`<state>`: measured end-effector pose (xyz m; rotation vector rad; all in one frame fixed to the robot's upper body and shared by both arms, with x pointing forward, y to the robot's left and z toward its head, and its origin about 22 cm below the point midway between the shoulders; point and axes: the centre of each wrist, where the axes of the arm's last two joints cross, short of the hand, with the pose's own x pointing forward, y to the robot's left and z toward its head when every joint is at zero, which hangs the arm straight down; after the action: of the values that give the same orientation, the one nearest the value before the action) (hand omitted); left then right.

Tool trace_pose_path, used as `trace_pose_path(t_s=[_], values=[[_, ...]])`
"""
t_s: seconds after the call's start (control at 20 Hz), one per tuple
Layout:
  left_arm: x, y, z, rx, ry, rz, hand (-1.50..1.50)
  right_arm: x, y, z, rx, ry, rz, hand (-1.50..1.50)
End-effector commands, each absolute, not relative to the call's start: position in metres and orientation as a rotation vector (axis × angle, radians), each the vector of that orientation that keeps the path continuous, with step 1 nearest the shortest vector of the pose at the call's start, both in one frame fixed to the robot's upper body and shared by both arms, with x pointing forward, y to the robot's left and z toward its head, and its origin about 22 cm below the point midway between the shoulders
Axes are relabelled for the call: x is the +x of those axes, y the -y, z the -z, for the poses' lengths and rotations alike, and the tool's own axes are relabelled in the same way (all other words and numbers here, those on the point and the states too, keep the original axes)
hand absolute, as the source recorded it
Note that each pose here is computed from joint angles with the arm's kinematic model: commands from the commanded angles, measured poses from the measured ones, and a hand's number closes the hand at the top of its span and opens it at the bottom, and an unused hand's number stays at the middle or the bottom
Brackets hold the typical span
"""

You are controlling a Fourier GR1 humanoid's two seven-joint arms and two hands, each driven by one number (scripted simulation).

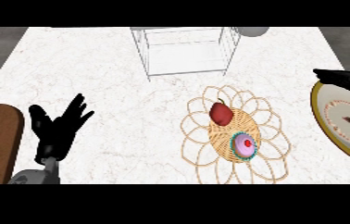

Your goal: Pick the cupcake from the placemat and place it in the tiered shelf

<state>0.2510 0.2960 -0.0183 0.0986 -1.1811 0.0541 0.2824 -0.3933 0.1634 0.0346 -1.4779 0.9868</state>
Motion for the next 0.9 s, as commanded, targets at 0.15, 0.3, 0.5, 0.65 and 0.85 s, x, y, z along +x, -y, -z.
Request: trace_pose_path(t_s=[0.15,0.3,0.5,0.65,0.85], values=[[0.253,-0.299,0.014,0.098,1.116,-0.052,0.00,0.271,0.323,-0.185,-0.133,1.385,-0.996,-1.50],[0.235,-0.312,0.031,0.103,1.115,-0.049,0.00,0.253,0.295,-0.199,-0.182,1.354,-1.010,-1.50],[0.252,-0.290,0.014,0.082,1.111,-0.056,0.00,0.255,0.269,-0.182,-0.289,1.286,-1.034,-1.50],[0.243,-0.288,0.027,0.082,1.100,-0.048,0.00,0.253,0.248,-0.176,-0.298,1.201,-1.082,-1.50],[0.244,-0.292,0.029,0.082,1.118,-0.044,0.00,0.250,0.223,-0.164,-0.326,1.167,-1.152,-1.50]])
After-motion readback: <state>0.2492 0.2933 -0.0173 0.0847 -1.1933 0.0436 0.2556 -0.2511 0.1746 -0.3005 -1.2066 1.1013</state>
